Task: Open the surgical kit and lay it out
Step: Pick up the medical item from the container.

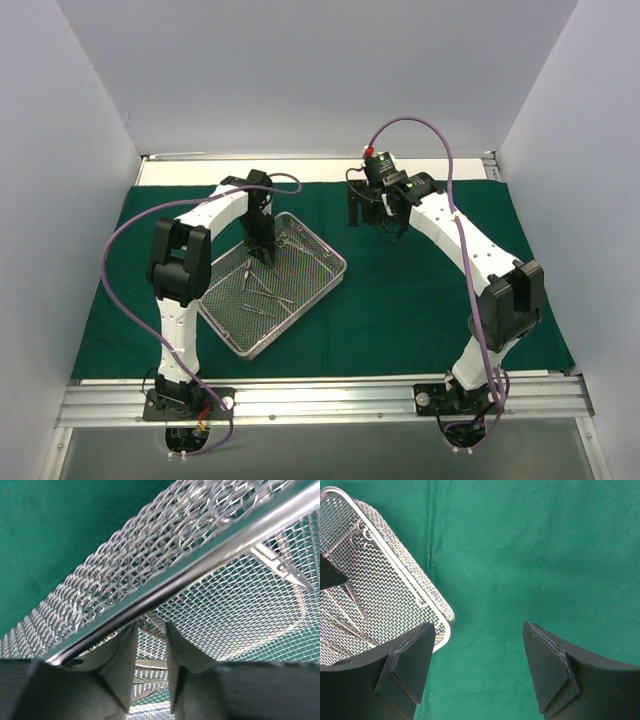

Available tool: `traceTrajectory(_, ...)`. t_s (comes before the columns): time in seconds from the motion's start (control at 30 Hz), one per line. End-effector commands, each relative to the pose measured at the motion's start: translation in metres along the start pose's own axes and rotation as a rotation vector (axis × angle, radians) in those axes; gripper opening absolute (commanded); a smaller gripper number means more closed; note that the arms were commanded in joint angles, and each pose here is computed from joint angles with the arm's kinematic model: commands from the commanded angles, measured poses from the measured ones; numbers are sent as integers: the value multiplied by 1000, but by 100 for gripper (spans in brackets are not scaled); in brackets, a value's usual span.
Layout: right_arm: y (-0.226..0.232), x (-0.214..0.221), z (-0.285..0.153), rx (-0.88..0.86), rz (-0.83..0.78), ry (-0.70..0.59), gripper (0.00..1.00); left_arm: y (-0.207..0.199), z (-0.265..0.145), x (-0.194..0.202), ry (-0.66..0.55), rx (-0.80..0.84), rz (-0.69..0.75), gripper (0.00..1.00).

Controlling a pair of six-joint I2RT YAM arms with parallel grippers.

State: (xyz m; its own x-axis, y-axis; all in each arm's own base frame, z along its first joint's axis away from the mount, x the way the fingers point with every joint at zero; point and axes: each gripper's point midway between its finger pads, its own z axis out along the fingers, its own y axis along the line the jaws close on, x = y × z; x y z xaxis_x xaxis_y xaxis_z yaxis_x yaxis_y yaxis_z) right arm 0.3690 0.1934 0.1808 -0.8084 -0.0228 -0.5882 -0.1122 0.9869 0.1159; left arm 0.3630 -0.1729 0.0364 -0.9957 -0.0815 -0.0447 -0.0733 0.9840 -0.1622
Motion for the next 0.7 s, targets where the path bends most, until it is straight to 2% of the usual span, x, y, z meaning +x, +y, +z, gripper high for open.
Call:
traceTrajectory(0.0,-4,-3,-13,-4,-1,-26,72,5,-18,-4,-66,-14,-4,38)
traceTrajectory(0.17,-4,-3,-12,-6,-1,-24,72,5,-31,-9,-130,-14,1,40)
traceTrajectory(0.23,-4,-2,-11,-6,-1,-22,72,7,-35,-10,-144,-25,1,47)
traceTrajectory(0.3,-4,-2,-11,-6,0,-22,72,10,-35,-9,-146,-37,1,48)
traceTrajectory(0.53,-5,0,-12,-5,1,-19,72,9,-34,-4,-122,-34,-20,50)
traceTrajectory(0.67,-4,0,-12,-12,3,-20,72,14,-34,-1,-54,-57,-118,54)
